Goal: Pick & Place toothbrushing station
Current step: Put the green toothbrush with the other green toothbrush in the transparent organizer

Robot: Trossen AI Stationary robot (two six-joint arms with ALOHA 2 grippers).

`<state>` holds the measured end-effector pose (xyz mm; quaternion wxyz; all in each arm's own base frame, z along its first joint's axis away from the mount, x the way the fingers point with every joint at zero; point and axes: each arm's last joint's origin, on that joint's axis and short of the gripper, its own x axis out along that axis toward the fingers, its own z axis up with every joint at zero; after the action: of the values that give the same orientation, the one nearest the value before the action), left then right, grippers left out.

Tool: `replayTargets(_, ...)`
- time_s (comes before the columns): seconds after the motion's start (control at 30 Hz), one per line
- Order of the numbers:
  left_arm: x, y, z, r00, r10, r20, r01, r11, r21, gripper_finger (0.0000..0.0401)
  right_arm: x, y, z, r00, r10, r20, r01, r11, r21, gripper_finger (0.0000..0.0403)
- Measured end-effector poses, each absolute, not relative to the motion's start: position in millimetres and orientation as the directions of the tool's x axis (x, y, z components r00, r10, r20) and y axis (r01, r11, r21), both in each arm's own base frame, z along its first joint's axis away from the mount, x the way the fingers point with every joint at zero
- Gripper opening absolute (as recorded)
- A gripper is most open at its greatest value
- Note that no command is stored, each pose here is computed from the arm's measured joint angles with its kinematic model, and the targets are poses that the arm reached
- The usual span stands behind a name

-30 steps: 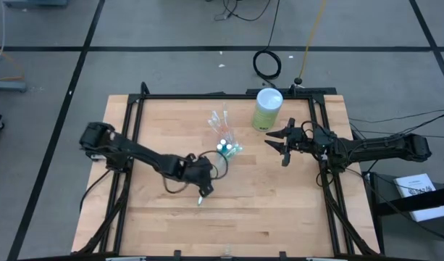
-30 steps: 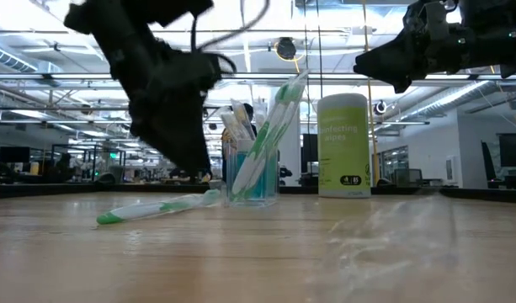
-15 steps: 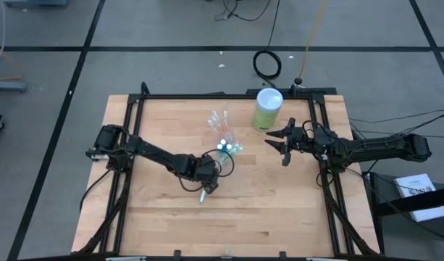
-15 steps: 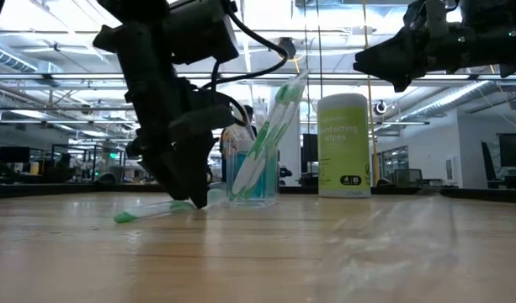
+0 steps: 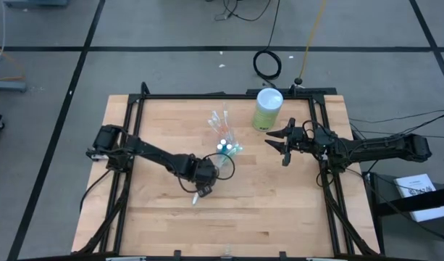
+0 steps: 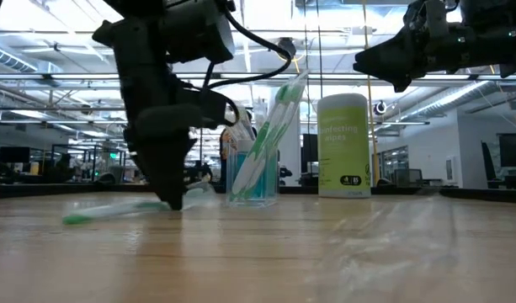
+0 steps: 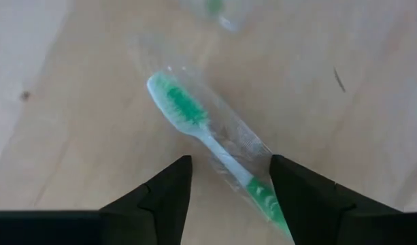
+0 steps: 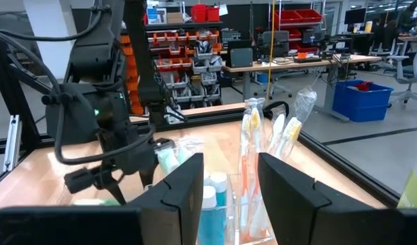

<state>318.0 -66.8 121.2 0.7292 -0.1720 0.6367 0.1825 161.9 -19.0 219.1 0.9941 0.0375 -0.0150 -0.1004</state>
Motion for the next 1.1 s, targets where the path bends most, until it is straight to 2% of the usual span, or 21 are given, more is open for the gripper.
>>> replayTargets(0.17, 311, -74, 125, 0.082, -0.019, -0.996, -0.432, 0.9, -0.053, 0.0211, 162, -19, 219, 0.979, -0.201, 0.022, 0.199, 0.977, 0.078, 0.013)
replayTargets(0.4, 298, -71, 155, 0.115, -0.06, -0.992, -0.563, 0.818, -0.115, 0.0211, 162, -19, 219, 0.979, -0.2, 0.022, 0.198, 0.977, 0.078, 0.013)
replayTargets(0.43, 298, -70, 162, 0.147, -0.061, -0.987, -0.579, 0.804, -0.135, 0.0211, 162, -19, 219, 0.98, -0.2, 0.022, 0.198, 0.977, 0.078, 0.013)
replayTargets(0.53, 299, -68, 175, 0.215, -0.024, -0.976, -0.613, 0.775, -0.154, 0.0211, 162, -19, 219, 0.979, -0.2, 0.022, 0.198, 0.977, 0.078, 0.013)
replayTargets(0.63, 299, -67, 176, 0.231, 0.01, -0.973, -0.632, 0.762, -0.142, 0.0211, 162, -19, 219, 0.98, -0.2, 0.022, 0.198, 0.977, 0.078, 0.013)
replayTargets(0.97, 293, -70, 174, 0.173, 0.025, -0.985, -0.707, 0.699, -0.107, 0.0211, 162, -19, 219, 0.979, -0.2, 0.022, 0.198, 0.976, 0.087, 0.013)
replayTargets(1.1, 289, -70, 174, 0.142, 0.071, -0.987, -0.75, 0.659, -0.061, 0.0211, 162, -19, 219, 0.979, -0.2, 0.022, 0.198, 0.976, 0.087, 0.013)
